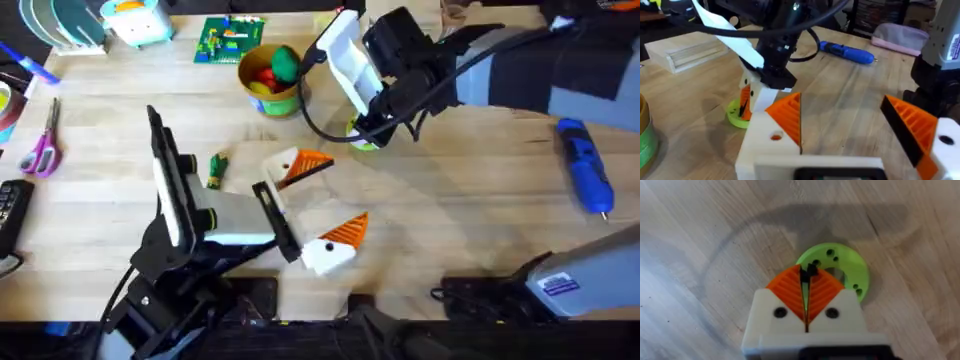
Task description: Pick up the gripper from the table and insert it into the empty holder that is missing its gripper. Then pick up a screw, insert it into the mounting hole, and use the screwdriver to tighten it. Finally, clean up the table by picking up the vegetable and placing it into the bucket.
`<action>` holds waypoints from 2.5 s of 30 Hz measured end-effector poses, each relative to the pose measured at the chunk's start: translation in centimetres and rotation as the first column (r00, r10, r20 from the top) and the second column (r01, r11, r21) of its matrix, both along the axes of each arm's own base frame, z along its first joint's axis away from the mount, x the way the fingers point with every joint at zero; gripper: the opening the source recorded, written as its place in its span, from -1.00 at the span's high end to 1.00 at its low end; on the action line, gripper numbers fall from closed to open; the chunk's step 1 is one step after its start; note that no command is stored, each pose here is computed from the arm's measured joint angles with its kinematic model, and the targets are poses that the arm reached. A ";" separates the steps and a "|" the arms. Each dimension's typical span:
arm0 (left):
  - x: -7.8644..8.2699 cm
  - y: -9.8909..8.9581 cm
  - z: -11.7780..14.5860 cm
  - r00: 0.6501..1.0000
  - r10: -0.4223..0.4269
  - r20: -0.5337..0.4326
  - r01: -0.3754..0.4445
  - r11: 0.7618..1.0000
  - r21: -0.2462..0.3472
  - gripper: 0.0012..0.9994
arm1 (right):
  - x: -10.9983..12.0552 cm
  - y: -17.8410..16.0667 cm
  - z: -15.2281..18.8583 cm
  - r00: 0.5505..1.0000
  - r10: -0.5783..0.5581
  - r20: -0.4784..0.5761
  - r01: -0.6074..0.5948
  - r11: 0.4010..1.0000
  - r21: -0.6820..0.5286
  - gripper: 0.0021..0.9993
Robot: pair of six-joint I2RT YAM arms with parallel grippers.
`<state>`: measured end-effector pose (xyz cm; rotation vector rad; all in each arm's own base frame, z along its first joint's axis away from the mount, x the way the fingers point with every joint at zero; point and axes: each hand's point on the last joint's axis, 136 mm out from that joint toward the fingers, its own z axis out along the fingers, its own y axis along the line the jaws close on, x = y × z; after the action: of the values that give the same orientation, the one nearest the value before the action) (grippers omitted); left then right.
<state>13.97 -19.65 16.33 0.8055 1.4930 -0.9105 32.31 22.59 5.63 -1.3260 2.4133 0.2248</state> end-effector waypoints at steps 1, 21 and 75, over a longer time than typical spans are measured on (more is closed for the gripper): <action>0.0 0.0 0.0 1.000 0.000 0.000 0.000 1.000 0.000 -0.99 | 0.1 -0.2 0.0 1.000 -0.004 0.005 0.004 1.000 -0.010 0.99; 0.0 0.0 0.0 1.000 0.000 0.000 0.000 1.000 0.000 -0.99 | 0.1 -1.9 8.3 0.993 -0.042 0.109 0.047 0.998 -0.039 0.99; 0.0 0.0 0.0 1.000 0.000 -0.001 0.000 1.000 -0.001 -0.99 | -14.1 11.7 17.6 0.958 0.280 0.054 -0.285 0.951 0.118 0.99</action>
<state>13.97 -19.65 16.33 0.8042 1.4940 -0.9114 18.24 34.25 23.24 -1.5988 2.1335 0.4171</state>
